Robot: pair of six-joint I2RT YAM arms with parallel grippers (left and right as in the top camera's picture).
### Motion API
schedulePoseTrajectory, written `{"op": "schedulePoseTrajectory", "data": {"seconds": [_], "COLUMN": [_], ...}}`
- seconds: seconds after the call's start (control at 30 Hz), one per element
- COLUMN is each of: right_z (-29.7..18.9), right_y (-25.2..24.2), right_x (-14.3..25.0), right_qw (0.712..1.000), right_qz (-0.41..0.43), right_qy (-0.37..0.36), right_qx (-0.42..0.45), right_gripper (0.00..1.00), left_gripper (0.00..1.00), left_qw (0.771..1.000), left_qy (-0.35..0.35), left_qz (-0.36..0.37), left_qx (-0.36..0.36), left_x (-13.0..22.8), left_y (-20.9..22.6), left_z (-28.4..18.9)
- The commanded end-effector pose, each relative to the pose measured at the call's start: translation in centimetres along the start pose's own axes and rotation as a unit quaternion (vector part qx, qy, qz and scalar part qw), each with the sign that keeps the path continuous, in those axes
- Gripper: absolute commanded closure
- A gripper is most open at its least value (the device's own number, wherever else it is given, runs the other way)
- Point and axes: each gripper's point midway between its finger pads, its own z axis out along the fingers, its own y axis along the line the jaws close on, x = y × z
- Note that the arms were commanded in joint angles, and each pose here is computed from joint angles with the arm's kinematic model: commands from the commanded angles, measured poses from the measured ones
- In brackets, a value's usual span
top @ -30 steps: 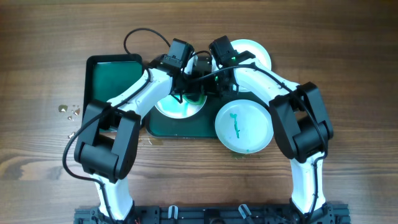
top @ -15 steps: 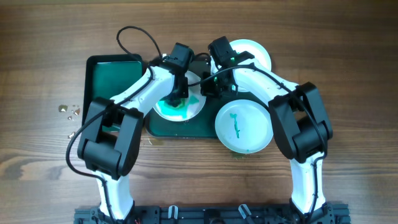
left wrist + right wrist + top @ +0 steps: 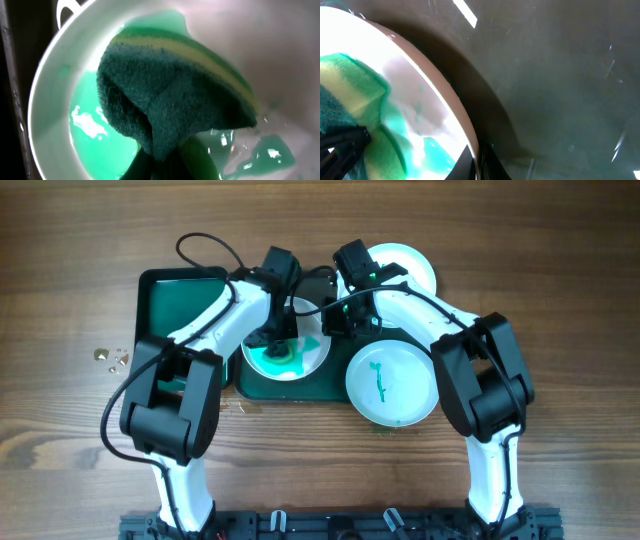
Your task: Clean dirty plates on tray and stack at the side
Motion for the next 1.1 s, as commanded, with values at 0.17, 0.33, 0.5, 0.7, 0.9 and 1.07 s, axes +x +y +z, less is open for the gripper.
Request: {"op": "schedulePoseTrajectory", "data": {"seconds": [0.17,0.33,0.5,0.7,0.9,1.07], "right_z": [1.4,1.3,-1.8,-9.1,-15.5,-18.6], "right_y": [-2.2,-1.9,-0.6,-1.0,0.9,3.1], "right_x": [0.5,0.6,-0.7,-1.9,-1.5,-0.4], "right_qw": [0.999,1.0,0.999,0.966,0.897,0.826], "right_qz": [0.015,0.009,-0.027,-0.071,-0.122,-0.164], "right_qy": [0.013,0.016,-0.024,-0.148,-0.265,-0.337], "right_qx": [0.028,0.021,0.032,0.198,0.331,0.421], "right_gripper": [0.96,0.96,0.95,0.96,0.96,0.96], "left_gripper": [0.96,0.96,0.96,0.96,0.96,0.96], "left_qw": [0.994,0.98,0.978,0.979,0.979,0.98], "left_qy": [-0.072,-0.159,-0.16,-0.156,-0.155,-0.151], "left_qz": [-0.023,-0.066,-0.092,-0.093,-0.093,-0.093], "left_qx": [0.081,0.103,0.096,0.095,0.095,0.093], "left_x": [-6.0,-8.6,-8.6,-8.5,-8.5,-8.3], "left_y": [0.3,3.8,6.2,6.3,6.3,6.3], "left_z": [-12.6,-19.8,-20.4,-20.0,-20.0,-19.9]}}
